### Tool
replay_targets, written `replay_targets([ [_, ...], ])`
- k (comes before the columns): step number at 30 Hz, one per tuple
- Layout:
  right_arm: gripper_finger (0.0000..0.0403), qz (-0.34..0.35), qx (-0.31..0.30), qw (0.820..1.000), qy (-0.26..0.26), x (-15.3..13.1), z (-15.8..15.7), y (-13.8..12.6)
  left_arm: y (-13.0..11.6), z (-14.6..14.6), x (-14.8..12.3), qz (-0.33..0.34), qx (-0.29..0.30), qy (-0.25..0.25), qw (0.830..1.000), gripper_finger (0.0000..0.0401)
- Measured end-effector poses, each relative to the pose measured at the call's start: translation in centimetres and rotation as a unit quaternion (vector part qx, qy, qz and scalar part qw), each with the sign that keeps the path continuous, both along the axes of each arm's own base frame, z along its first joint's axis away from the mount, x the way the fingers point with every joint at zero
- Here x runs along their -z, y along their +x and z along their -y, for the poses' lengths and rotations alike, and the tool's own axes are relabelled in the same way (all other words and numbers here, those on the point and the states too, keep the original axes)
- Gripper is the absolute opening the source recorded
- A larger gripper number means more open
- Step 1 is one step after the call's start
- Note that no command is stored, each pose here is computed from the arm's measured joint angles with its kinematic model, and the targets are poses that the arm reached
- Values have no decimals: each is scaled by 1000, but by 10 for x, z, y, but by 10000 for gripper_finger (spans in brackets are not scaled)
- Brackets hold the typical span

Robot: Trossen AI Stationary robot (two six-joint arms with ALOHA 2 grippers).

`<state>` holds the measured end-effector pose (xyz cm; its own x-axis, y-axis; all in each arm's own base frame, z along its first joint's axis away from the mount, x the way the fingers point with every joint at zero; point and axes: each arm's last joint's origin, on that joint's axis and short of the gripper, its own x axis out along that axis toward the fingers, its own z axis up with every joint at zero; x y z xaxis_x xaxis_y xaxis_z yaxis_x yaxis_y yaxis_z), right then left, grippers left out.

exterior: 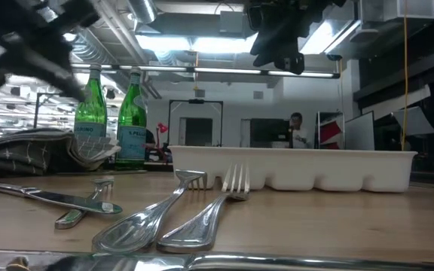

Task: Sort silverware
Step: Put the silver fork into the silverware tray

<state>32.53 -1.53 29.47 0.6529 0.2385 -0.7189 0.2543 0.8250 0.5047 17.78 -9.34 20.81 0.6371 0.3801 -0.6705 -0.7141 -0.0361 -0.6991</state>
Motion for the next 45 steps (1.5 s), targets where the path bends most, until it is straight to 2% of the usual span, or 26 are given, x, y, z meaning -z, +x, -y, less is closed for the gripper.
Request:
replay_targets([
  [5, 96, -5, 0, 1000, 0, 1, 0, -1, 27, -9, -12, 73, 10, 28, 997, 3],
  [9, 96, -17, 0, 1000, 2, 2, 0, -3, 49, -21, -22, 119, 29, 75, 990, 3],
  [13, 96, -25, 0, 1000, 2, 0, -1, -7, 69, -37, -28, 140, 43, 130, 981, 3],
  [18, 96, -20, 6, 1000, -7, -11, -1, -19, 93, -57, -23, 161, 60, 159, 972, 3],
  [23, 96, -8, 27, 999, -36, -26, 0, -34, 116, -76, -6, 172, 80, 159, 969, 3],
  [30, 96, -27, 53, 996, -67, -34, 1, -51, 138, -105, 28, 165, 79, 143, 973, 3],
  [37, 96, -30, 68, 994, -85, -34, 3, -52, 151, -125, 62, 141, 85, 122, 979, 3],
  [45, 96, -33, 91, 989, -113, -33, 5, -51, 172, -132, 79, 118, 102, 124, 980, 3],
])
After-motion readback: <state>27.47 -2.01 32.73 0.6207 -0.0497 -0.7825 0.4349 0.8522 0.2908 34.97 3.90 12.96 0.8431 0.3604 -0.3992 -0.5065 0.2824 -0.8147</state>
